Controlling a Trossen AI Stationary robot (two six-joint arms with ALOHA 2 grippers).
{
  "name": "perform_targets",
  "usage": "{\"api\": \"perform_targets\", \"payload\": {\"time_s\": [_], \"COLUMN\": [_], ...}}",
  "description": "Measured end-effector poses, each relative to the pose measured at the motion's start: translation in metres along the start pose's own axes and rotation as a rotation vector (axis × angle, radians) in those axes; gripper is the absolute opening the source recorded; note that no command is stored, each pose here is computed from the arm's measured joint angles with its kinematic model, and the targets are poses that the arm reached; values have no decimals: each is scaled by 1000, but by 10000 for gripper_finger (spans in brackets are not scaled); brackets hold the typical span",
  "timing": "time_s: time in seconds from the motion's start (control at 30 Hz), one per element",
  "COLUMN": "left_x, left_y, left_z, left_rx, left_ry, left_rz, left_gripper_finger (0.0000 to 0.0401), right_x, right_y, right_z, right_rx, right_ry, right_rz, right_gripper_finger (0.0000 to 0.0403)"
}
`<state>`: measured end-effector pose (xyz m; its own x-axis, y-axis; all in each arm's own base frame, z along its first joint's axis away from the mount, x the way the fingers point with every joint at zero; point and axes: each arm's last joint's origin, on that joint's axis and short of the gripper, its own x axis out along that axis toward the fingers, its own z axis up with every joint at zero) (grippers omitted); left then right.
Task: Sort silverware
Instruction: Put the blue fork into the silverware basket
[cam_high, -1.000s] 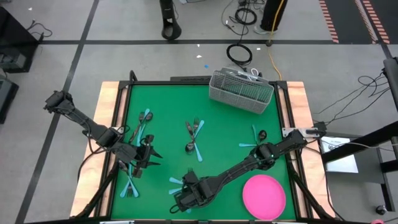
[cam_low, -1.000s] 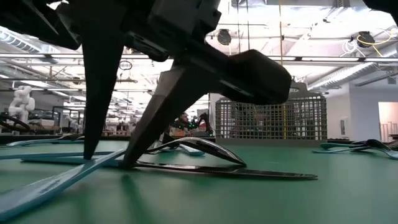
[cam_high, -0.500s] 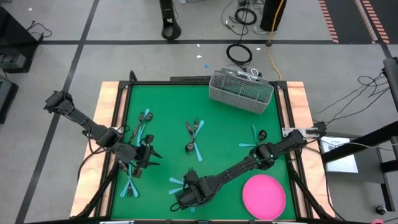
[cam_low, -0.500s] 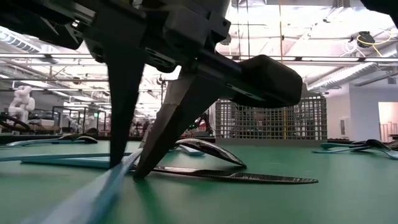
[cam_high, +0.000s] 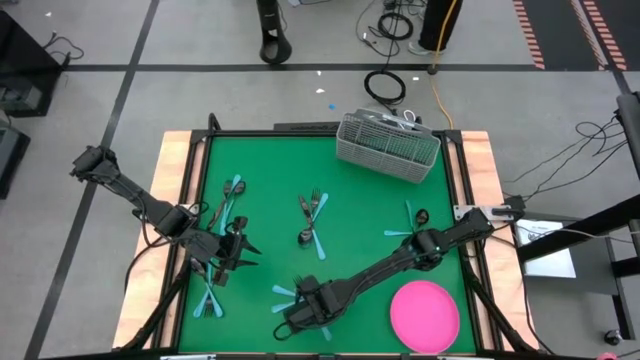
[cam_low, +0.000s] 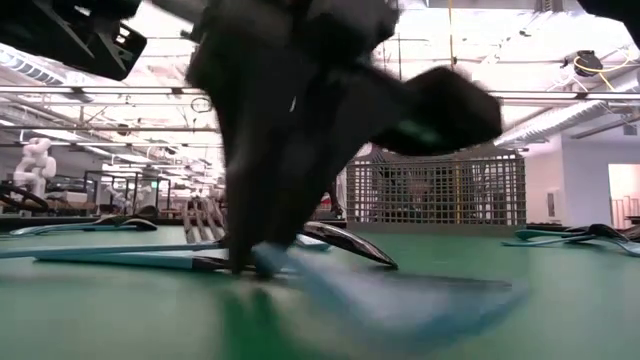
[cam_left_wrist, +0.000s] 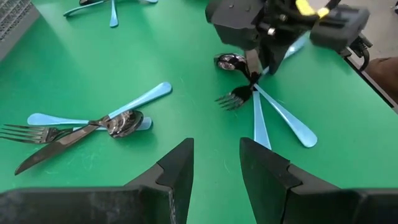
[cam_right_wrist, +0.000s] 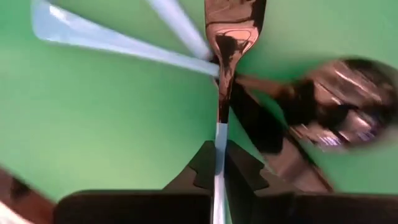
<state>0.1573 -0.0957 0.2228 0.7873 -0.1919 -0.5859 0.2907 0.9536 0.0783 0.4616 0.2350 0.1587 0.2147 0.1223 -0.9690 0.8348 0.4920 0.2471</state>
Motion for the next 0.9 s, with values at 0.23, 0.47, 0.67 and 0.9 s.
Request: {"api": "perform_targets", "payload": {"time_s": [0.23,0.47,0.67,0.9], "left_x": [0,0,0,1], "left_y": [0,0,0,3], "left_z": [0,0,0,2], "left_rx": [-2,-1,-9,-24], "left_ry": [-1,-3,-4,-17], "left_rz": [2,11,12,25], "left_gripper_finger": [132,132,132,132], "right_x": [-34,-77,-131,-199], "right_y": [0,0,-18,-62], "right_z": [11,28,48,77], "right_rx": [-90,-235,-367,-470], "right_ry": [-14,-128,-249,-375], "right_rz": [36,101,40,-160], "right_gripper_finger": [3,2,1,0]}}
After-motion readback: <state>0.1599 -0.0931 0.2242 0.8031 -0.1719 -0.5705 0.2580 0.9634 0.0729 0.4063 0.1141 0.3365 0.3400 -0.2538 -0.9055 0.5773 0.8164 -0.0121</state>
